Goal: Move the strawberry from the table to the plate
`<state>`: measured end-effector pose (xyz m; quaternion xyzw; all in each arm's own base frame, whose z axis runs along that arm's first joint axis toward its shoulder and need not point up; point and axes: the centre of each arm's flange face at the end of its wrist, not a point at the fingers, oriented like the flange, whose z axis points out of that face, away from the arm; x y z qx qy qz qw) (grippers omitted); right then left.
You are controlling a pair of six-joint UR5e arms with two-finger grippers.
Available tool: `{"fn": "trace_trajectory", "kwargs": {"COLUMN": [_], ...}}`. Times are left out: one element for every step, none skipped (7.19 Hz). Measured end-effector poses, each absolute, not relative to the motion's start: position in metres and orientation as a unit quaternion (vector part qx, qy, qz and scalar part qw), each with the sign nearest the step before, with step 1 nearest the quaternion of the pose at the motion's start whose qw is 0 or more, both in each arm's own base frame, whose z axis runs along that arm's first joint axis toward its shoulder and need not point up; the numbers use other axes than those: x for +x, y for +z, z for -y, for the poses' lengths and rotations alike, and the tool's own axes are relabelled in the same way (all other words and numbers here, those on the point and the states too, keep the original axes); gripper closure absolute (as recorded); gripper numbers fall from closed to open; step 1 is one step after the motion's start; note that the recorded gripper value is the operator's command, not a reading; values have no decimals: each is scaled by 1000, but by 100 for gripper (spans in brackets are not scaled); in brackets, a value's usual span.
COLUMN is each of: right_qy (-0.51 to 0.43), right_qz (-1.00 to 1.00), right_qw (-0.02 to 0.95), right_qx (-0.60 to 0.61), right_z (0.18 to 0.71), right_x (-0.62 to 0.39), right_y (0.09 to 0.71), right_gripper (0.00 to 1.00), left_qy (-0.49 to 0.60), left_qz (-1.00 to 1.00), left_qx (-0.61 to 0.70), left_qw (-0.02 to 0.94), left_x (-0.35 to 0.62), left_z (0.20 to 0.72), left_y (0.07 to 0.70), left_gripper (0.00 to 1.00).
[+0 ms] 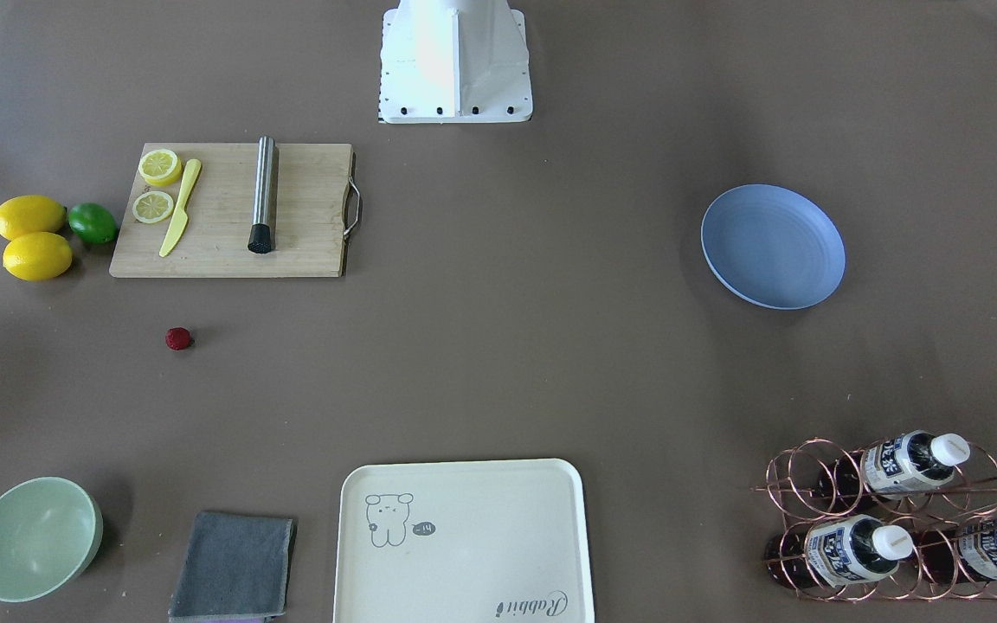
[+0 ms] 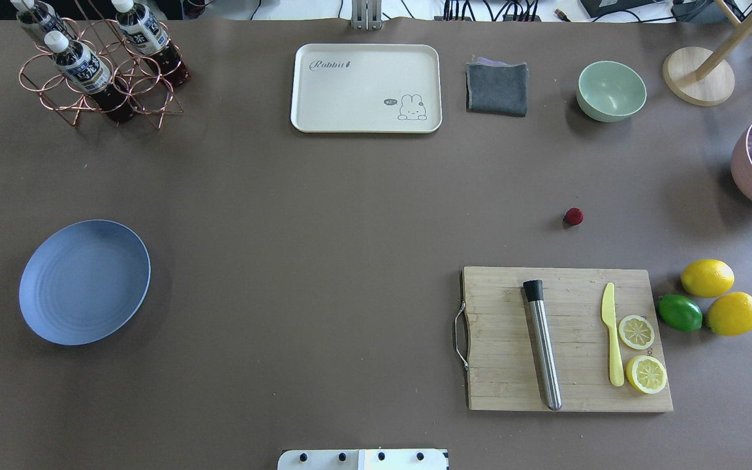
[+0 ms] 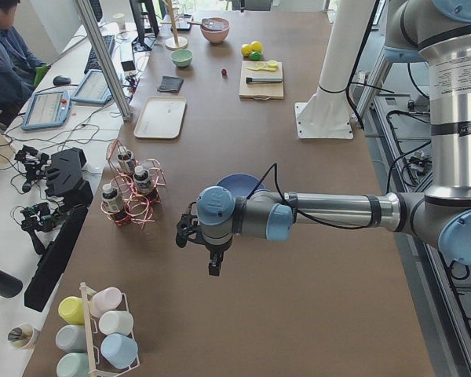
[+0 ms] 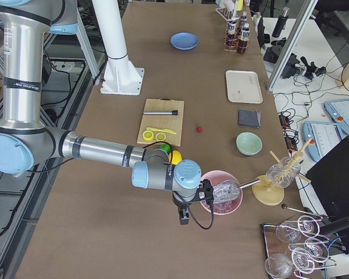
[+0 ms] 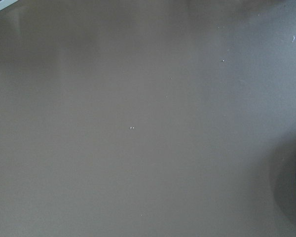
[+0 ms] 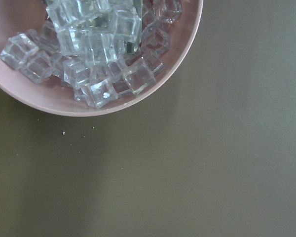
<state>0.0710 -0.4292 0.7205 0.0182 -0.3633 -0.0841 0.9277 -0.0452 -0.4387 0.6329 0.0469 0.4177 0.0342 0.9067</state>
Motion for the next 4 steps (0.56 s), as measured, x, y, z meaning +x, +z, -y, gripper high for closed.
{"fn": "trace_trajectory", "kwargs": {"right_qy": [-83, -82, -82, -81], "right_qz": [364, 365, 367, 368], "right_qw": [928, 927, 927, 926], "right_qx": [18, 18, 16, 15], "right_z": [427, 424, 421, 419], "right_x": [72, 72, 72, 72], "right_y": [720, 721, 723, 724], "right_gripper": [0, 0, 0, 0], "left_qy": [37, 44, 51, 57], "left_qz": [-418, -417, -420, -434], "left_qx": [52, 68, 81, 89], "left_qw": [906, 905, 903, 895], "left_x": [-45, -45, -45, -43], "left_z": [440, 442, 444, 443], "left_y": [631, 630, 641, 660], "left_gripper": [2, 2, 2, 2]}}
